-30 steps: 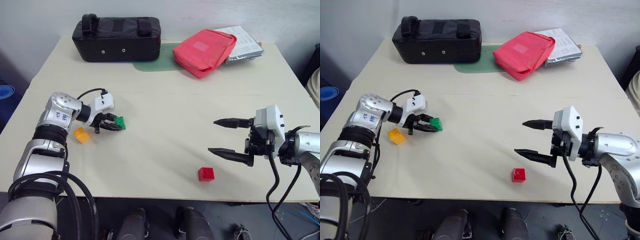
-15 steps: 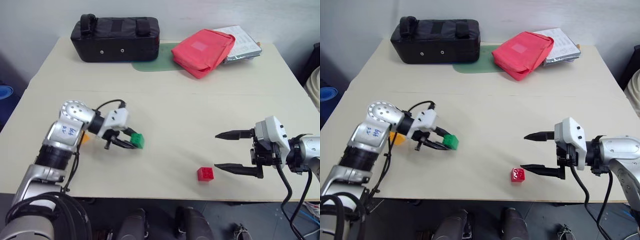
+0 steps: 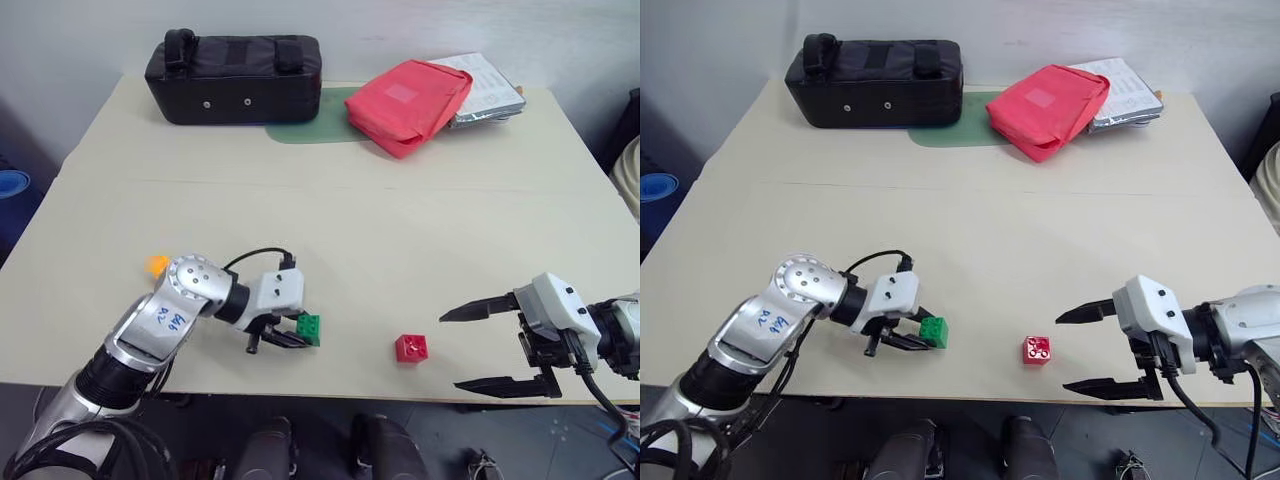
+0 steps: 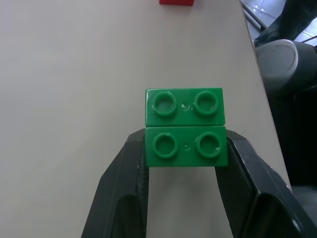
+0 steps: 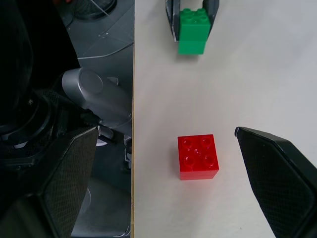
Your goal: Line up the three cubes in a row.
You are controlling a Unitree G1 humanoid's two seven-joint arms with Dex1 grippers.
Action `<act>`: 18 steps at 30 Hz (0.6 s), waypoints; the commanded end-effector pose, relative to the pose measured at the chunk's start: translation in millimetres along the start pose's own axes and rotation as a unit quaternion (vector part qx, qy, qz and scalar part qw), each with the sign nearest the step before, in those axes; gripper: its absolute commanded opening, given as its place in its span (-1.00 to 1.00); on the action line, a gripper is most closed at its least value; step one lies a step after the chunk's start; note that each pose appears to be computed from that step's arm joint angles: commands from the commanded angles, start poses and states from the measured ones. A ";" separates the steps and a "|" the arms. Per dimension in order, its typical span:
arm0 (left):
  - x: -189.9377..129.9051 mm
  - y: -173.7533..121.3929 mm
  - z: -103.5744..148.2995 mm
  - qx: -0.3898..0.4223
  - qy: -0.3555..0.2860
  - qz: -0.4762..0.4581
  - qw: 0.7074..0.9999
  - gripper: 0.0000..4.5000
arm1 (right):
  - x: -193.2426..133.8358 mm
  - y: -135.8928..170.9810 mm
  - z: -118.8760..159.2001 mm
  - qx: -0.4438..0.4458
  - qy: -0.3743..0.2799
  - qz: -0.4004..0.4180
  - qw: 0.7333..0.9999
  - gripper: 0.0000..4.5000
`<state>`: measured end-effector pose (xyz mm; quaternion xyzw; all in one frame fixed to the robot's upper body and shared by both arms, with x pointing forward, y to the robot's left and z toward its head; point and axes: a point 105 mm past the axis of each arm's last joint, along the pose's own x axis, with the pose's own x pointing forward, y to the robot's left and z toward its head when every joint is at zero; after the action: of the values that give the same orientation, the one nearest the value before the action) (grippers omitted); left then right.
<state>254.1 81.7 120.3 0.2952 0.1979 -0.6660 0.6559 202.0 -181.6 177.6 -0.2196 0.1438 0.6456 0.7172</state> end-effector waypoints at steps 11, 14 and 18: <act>15.0 -0.8 7.8 0.051 0.005 0.009 0.999 -0.33 | 1.3 9.2 -3.5 -0.018 0.025 0.014 0.999 1.00; 14.7 0.1 7.4 0.051 0.006 0.012 0.999 -0.33 | 2.5 9.2 -3.7 -0.017 0.023 0.011 1.000 1.00; 14.1 2.0 5.9 0.053 0.013 0.016 0.998 -0.33 | 3.6 8.5 -4.2 -0.017 0.022 0.006 1.000 1.00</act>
<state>255.1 68.3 110.2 0.3244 0.1788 -0.6631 0.6504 196.6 -184.1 166.2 -0.2316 0.1648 0.6434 0.7108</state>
